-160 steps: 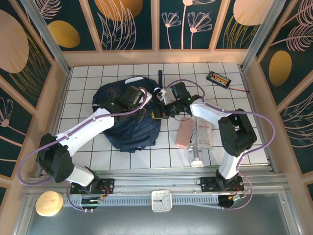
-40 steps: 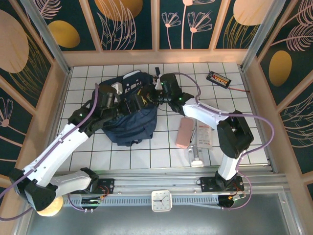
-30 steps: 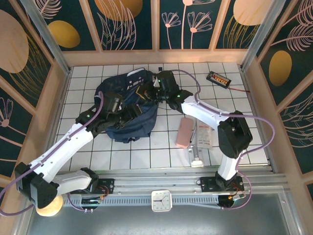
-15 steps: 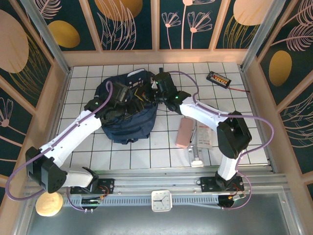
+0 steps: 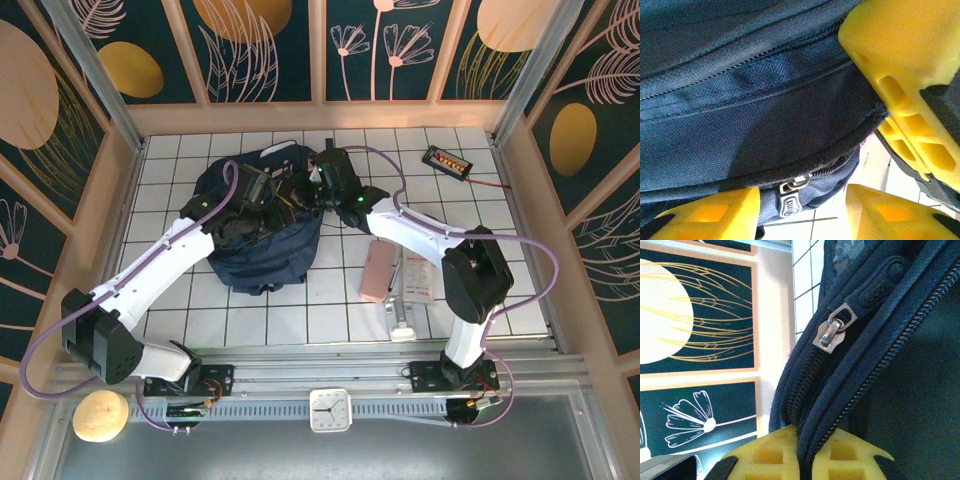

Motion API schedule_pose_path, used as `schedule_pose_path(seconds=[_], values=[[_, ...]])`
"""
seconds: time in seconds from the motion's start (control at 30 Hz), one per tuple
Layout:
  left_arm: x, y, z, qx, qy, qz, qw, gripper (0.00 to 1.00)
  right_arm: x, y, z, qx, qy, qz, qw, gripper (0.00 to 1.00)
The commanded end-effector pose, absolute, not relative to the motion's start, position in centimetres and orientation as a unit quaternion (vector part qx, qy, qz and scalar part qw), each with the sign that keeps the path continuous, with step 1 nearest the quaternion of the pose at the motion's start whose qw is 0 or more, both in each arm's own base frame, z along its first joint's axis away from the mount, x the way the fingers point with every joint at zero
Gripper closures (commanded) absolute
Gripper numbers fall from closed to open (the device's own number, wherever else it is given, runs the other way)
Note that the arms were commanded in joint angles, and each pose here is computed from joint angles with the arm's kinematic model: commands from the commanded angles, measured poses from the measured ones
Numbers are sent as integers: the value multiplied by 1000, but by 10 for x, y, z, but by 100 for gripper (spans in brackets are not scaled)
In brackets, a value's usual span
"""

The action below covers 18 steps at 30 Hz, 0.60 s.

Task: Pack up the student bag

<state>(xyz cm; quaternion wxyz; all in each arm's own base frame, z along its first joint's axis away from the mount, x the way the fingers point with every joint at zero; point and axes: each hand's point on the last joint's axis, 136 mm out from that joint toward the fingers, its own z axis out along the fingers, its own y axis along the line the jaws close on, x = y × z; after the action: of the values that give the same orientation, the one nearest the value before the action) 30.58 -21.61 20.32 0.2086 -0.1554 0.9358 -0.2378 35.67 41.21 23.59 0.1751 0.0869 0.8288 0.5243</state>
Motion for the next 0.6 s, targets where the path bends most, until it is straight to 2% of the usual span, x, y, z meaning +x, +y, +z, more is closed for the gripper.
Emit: schedule_pose_path(seconds=[0.0,0.17,0.57], values=[[305,-217,192,-151,940,-232,199,57,363,424,303,53,776,585,231,100],[304,-215,180,-155,942,-224,195,71,364,423,305,58,773,589,229,100],[304,-208,168,-160,943,-210,204,86,360,426,315,55,766,598,229,100]])
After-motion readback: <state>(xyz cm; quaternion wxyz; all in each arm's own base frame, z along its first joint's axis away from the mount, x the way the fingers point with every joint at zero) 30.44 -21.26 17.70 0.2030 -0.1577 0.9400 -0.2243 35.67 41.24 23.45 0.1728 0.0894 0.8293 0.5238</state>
